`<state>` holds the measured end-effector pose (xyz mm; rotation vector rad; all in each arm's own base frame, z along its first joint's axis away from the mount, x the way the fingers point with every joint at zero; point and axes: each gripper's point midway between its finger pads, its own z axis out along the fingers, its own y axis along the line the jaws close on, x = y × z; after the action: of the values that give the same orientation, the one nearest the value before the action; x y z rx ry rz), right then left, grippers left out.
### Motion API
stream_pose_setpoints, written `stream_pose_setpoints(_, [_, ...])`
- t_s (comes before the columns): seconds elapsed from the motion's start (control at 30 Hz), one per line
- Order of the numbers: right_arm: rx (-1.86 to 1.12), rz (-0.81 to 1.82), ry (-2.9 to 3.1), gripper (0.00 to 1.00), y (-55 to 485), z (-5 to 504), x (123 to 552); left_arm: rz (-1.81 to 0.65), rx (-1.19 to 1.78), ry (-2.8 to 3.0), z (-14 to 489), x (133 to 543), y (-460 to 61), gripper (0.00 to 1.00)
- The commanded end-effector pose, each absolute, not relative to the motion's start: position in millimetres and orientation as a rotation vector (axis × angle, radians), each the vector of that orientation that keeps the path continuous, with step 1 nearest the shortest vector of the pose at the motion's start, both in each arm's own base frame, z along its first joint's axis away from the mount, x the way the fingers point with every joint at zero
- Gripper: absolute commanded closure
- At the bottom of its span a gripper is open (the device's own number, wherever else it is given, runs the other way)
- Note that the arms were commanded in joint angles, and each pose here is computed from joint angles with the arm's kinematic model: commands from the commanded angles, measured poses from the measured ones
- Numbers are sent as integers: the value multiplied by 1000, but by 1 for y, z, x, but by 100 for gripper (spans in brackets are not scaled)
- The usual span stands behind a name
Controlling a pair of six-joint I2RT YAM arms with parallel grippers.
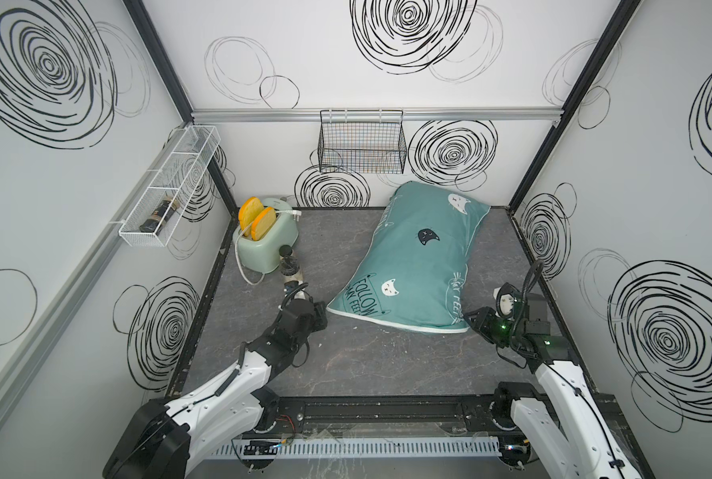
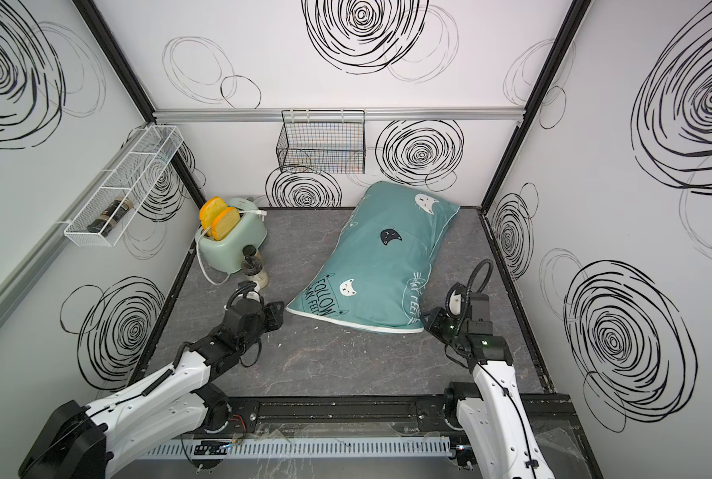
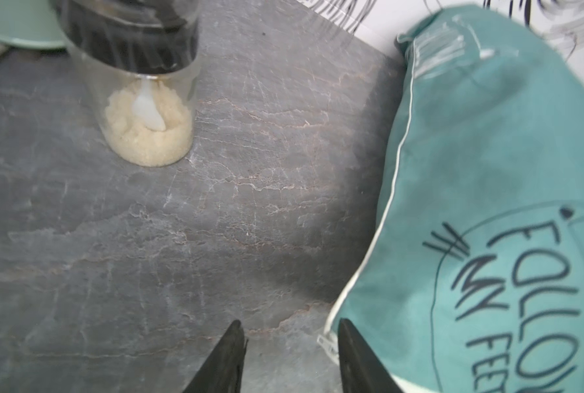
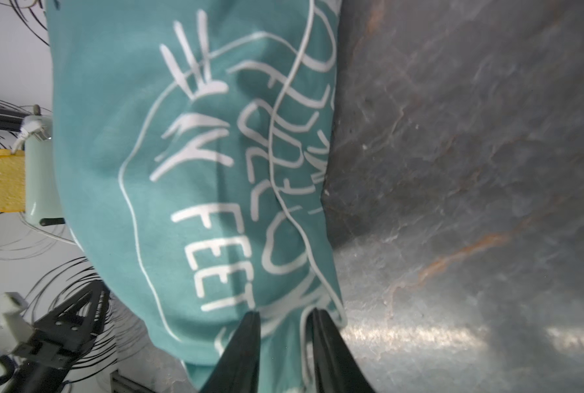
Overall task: Zip up pillowcases
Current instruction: Zip the zipper on the pillowcase, then reset both arms
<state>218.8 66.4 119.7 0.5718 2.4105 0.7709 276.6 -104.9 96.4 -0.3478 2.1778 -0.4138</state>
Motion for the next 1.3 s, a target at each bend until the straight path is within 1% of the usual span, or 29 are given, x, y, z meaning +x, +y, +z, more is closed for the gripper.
stream_pose_setpoints(0.0, [543,705,2325,56,56,144,237,-338,-388,2105,125,289,-91,36])
stream_pose_setpoints(0.07, [549,663,2313,48,50,152,244,-283,-413,2077,137,293,-79,27])
stream_pose_setpoints(0.2, [577,572,2303,36,38,158,254,-178,-479,2019,154,299,-54,17])
stream_pose_setpoints(0.33, [626,457,2216,16,16,174,277,-73,-570,1959,164,308,-21,3])
stream_pose_setpoints(0.37, [635,432,2191,9,11,176,286,-43,-588,1936,166,312,-11,2])
stream_pose_setpoints(0.4, [643,409,2166,4,6,179,295,-10,-605,1921,167,314,-3,4])
stream_pose_setpoints(0.43, [655,377,2144,1,1,179,304,26,-620,1901,168,317,5,4])
stream_pose_setpoints(0.57, [684,238,1989,2,-26,188,338,261,-659,1830,177,322,37,4])
stream_pose_setpoints(0.67, [659,108,1862,2,-47,192,348,286,-602,1770,186,331,42,4])
stream_pose_setpoints(0.83, [582,-79,1775,2,-67,178,350,348,-500,1704,175,332,52,4])
stream_pose_setpoints(0.97, [496,-102,1834,3,-61,151,360,307,-356,1638,171,337,40,4])
stream_pose_setpoints(1.13, [390,-73,1895,2,-49,114,375,231,-252,1567,171,342,24,4])
stream_pose_setpoints(1.27, [318,-55,1881,2,-39,117,387,157,-120,1547,172,356,3,3])
